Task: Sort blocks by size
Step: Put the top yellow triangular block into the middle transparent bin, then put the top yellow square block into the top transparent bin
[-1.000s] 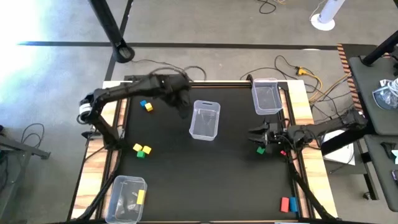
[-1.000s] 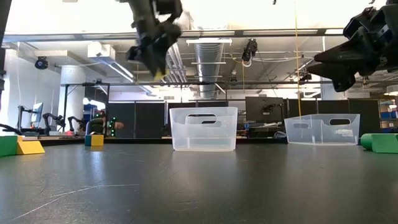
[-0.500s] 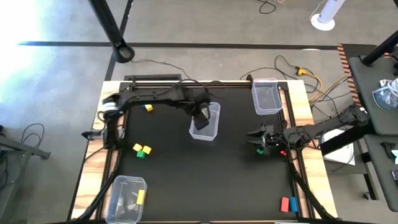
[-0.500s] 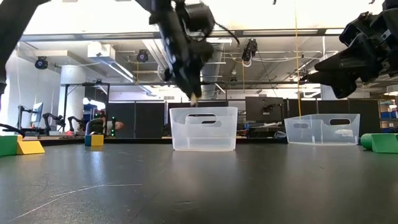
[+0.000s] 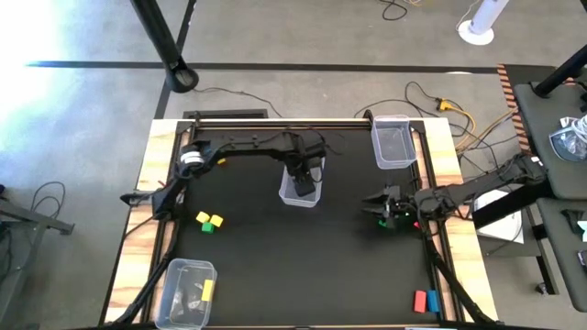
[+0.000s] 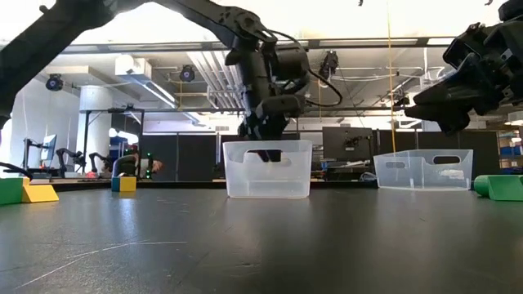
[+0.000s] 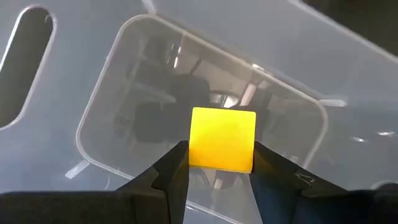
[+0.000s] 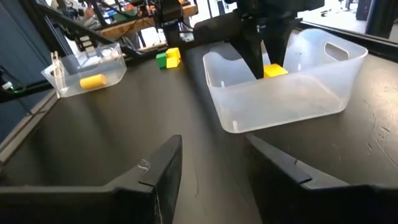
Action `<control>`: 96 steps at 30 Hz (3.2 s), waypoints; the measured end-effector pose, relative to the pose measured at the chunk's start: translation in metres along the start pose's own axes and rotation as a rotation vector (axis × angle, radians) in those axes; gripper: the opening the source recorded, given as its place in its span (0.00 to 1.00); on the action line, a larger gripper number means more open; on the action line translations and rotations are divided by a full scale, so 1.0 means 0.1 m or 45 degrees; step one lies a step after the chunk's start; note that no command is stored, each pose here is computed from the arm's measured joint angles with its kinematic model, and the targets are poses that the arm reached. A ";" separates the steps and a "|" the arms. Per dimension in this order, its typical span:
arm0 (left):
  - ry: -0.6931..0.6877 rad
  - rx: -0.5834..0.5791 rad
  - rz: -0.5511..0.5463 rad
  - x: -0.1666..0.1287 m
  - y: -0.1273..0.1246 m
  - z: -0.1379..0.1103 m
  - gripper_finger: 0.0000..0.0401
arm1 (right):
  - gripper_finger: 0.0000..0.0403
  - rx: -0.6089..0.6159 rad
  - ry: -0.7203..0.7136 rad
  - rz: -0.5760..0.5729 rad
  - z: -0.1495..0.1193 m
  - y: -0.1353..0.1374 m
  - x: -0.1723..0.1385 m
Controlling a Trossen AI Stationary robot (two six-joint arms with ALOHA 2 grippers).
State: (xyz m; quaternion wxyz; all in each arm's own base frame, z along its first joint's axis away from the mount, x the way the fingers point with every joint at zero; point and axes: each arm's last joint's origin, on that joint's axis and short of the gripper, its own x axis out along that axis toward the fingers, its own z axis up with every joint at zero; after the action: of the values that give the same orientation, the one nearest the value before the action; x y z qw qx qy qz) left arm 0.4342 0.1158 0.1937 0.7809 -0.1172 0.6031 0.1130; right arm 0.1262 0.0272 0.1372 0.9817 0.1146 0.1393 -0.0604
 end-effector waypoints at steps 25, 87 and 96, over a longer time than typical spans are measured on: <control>0.168 -0.390 0.101 0.29 -0.05 -0.05 0.32 | 0.38 -0.017 0.052 -0.019 -0.04 0.00 0.03; 0.190 -0.649 0.518 -0.67 0.69 -1.39 0.60 | 0.46 0.000 0.001 -0.049 -0.01 0.00 0.03; 0.409 -0.651 0.486 -0.39 1.44 -1.51 0.60 | 0.46 -0.033 -0.047 -0.104 0.02 -0.01 0.03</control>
State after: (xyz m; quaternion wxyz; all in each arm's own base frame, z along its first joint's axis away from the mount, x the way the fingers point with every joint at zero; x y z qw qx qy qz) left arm 0.2409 0.2026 0.1874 0.5862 -0.2105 0.6815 0.3842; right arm 0.1294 0.0251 0.1375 0.9823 0.0948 0.1267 -0.1007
